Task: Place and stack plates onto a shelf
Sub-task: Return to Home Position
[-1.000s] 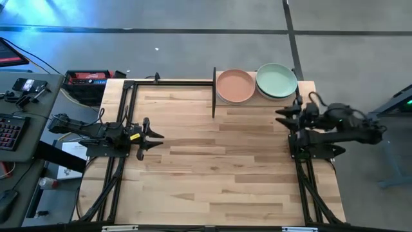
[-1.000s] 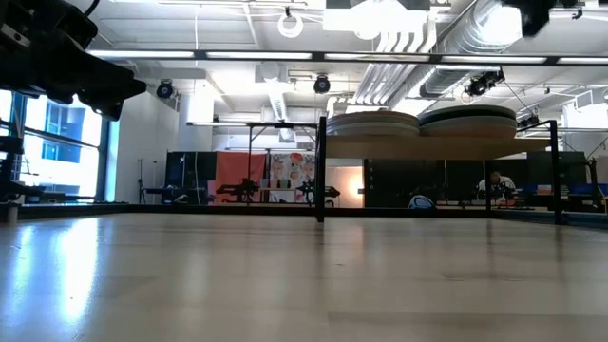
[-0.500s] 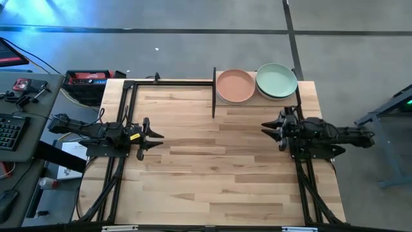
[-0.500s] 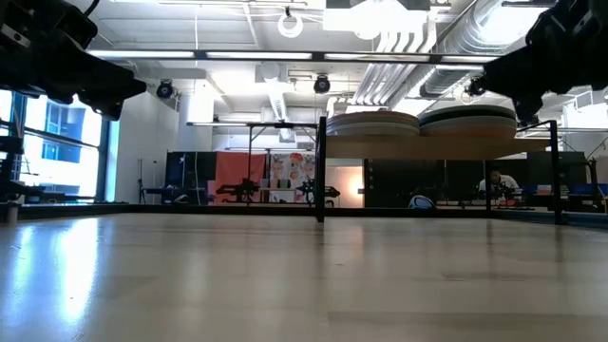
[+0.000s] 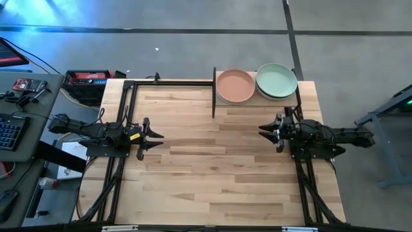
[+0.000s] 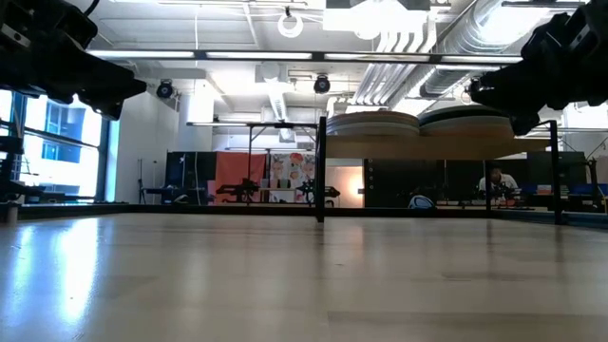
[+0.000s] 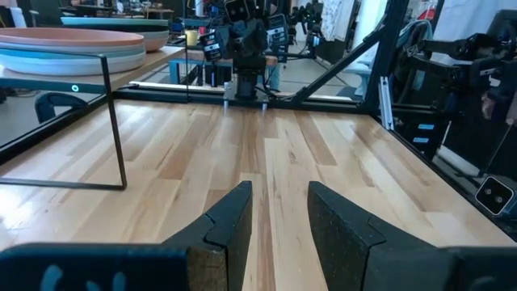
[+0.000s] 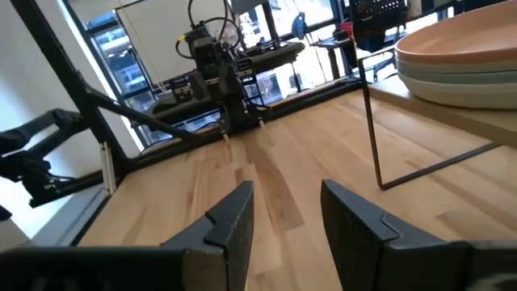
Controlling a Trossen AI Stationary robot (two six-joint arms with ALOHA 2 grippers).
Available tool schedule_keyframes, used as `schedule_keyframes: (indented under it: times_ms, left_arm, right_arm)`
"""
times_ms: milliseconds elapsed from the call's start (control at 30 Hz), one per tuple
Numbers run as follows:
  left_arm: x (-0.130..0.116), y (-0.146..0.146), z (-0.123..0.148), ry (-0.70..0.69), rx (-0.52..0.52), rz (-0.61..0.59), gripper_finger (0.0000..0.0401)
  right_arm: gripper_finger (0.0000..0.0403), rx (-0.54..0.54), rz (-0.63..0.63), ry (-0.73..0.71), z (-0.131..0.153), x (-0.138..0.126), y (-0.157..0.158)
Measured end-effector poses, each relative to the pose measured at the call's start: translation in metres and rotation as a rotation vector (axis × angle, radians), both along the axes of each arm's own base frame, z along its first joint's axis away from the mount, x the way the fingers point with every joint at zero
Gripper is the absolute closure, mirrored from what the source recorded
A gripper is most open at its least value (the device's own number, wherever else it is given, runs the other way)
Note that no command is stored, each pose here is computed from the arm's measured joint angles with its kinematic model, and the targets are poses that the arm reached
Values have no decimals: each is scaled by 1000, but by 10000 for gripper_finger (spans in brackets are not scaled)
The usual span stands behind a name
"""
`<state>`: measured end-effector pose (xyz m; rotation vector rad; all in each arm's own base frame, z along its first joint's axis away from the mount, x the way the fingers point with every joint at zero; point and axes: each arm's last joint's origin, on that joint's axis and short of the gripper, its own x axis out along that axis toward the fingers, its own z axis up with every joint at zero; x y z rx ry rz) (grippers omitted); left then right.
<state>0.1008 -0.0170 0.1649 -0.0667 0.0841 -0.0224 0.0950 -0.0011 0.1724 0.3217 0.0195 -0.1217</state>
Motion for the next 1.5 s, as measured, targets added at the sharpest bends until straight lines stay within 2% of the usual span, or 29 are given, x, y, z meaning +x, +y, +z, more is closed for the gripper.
schedule_keyframes:
  times_ms: [1500]
  left_arm:
    - [0,0,0,0,0,0,291]
  right_arm:
    - [274,-12,4,5,0,0,0]
